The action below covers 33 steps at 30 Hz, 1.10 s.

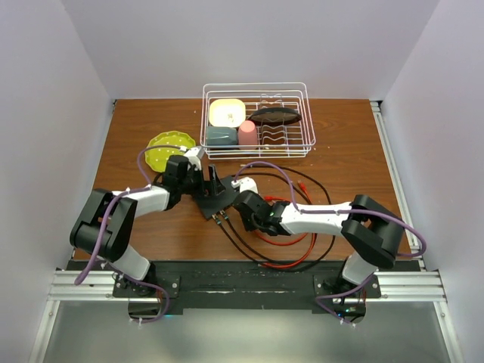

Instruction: Insert the plug into the switch port

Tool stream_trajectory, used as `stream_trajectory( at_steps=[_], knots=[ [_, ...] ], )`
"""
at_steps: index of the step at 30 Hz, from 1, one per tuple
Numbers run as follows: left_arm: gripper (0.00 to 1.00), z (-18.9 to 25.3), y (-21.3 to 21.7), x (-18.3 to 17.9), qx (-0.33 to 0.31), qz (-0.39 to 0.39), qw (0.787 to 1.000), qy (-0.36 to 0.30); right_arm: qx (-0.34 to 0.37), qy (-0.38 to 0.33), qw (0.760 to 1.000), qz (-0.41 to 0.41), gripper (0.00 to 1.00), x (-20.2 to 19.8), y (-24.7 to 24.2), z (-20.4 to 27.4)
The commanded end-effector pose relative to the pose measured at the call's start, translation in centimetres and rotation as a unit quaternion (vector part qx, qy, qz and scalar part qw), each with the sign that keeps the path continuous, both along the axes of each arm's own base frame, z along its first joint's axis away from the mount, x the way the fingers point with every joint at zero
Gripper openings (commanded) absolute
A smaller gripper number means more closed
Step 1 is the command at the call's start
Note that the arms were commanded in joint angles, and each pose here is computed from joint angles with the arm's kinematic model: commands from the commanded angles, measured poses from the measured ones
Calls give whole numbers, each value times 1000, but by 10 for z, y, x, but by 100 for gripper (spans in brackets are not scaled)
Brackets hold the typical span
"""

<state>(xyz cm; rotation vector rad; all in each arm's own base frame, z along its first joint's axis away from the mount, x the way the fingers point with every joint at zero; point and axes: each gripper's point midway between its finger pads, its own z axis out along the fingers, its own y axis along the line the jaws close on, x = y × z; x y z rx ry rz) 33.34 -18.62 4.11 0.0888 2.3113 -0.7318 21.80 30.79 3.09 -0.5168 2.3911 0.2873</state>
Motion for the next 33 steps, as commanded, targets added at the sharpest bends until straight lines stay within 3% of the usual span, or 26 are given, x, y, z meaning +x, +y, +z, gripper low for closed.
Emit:
stream_trajectory(
  at_steps=[1, 33],
  knots=[
    [96, 8, -9, 7, -23, -17, 999, -18, -1, -10, 1000, -9, 0, 3, 8, 11],
    [91, 12, -7, 5, -6, -28, 1000, -10, -67, 18, 998, 5, 0, -10, 26, -21]
  ],
)
